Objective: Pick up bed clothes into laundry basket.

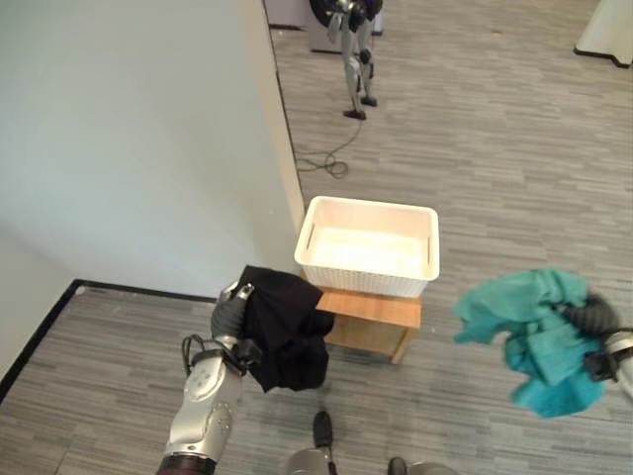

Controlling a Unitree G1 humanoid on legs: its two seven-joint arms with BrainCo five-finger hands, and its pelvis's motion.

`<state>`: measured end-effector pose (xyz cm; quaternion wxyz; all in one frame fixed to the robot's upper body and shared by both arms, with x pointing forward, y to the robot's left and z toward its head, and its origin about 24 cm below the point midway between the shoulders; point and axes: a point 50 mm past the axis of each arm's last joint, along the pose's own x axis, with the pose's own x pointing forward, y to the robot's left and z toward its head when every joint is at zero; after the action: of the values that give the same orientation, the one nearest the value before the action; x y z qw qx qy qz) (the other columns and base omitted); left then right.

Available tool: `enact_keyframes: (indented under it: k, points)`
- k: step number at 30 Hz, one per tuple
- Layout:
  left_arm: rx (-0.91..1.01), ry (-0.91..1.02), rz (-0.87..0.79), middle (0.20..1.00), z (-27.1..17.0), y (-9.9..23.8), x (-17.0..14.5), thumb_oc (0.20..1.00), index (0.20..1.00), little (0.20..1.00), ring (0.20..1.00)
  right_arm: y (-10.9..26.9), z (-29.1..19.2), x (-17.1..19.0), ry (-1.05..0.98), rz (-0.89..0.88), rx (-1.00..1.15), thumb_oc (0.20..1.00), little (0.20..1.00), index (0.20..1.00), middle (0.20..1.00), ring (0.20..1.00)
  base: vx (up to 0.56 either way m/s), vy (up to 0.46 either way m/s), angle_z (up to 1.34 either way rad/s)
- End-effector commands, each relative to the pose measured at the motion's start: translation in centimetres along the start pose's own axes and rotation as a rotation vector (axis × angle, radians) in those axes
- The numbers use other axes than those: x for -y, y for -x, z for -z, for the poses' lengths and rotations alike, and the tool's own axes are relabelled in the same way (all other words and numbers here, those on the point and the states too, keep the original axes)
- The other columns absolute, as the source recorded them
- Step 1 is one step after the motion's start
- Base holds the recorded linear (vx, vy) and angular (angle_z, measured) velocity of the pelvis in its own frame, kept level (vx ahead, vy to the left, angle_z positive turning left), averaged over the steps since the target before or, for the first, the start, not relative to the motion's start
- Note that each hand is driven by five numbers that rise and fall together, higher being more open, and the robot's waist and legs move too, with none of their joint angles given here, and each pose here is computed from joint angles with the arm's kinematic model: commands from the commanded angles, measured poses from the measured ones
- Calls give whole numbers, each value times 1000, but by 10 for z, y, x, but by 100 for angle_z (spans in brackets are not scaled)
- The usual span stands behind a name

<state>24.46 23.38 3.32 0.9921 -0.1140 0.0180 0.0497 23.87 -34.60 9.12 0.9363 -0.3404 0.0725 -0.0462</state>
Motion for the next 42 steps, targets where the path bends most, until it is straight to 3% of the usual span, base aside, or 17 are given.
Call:
enact_keyframes:
  k: [1,4,9,13,19,27,32,42]
  points:
    - [170,51,91,200,-33,-9,11,200,200,200,200,-23,-36,5,22,-32,149,200,200,200,200,200,58,111,5]
    - [123,53,100,200,-24,-3,8,200,200,200,200,-37,-45,22,184,-69,118,200,200,200,200,200,74,132,-3]
    - [56,81,108,200,-10,7,5,200,200,200,200,-58,-79,39,281,-39,174,200,200,200,200,200,32,76,-2]
    - [14,77,99,200,-2,15,-2,200,200,200,200,-71,-106,59,541,-17,170,200,200,200,200,200,15,56,2]
    - [12,71,94,200,-5,18,-9,200,200,200,200,-87,-181,108,872,238,204,200,200,200,200,200,-1,39,14]
    - [40,149,52,200,-8,11,-12,200,200,200,200,-86,-250,123,1204,355,269,200,200,200,200,200,-44,6,13]
    - [43,134,55,200,-10,10,-14,200,200,200,200,-86,-263,129,1207,414,267,200,200,200,200,200,-13,-3,15]
    - [152,169,-87,200,-30,11,-39,200,200,200,200,-96,-237,130,1226,416,141,200,200,200,200,200,1,14,9]
